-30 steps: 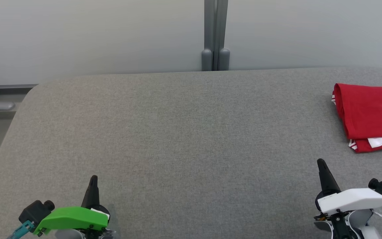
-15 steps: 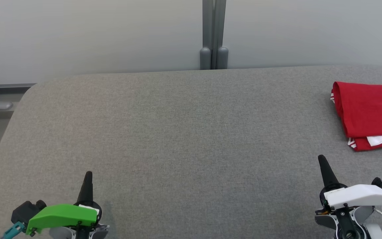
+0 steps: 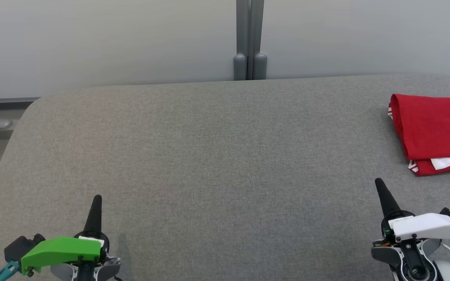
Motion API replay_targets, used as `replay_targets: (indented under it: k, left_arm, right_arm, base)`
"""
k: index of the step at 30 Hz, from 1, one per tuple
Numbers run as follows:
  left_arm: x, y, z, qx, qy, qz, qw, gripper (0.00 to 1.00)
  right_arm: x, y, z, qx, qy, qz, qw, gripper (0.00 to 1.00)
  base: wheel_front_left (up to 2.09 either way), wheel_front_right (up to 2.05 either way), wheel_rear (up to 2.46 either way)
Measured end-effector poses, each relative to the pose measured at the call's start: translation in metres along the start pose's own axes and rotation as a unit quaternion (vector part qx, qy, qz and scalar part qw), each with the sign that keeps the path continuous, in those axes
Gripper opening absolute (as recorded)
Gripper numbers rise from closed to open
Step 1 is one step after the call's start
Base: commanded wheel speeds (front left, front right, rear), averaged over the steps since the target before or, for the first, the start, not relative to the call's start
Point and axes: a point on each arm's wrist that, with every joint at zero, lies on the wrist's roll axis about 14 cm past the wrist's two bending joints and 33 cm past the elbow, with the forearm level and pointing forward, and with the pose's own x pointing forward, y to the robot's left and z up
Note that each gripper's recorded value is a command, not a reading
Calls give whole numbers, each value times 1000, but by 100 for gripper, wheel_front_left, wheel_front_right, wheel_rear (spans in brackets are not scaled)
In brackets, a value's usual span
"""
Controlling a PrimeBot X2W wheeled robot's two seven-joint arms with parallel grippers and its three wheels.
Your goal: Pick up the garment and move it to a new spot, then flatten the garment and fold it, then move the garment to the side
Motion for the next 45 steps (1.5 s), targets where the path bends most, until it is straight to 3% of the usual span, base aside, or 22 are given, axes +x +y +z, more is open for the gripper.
replay_targets:
  k: [45]
  left_arm:
    - [11, -21, 21, -150, -10, -55, 987, 0]
  right_arm:
    - [8, 8, 14, 173, -8, 21, 985, 0]
  base:
    - [0, 0, 0]
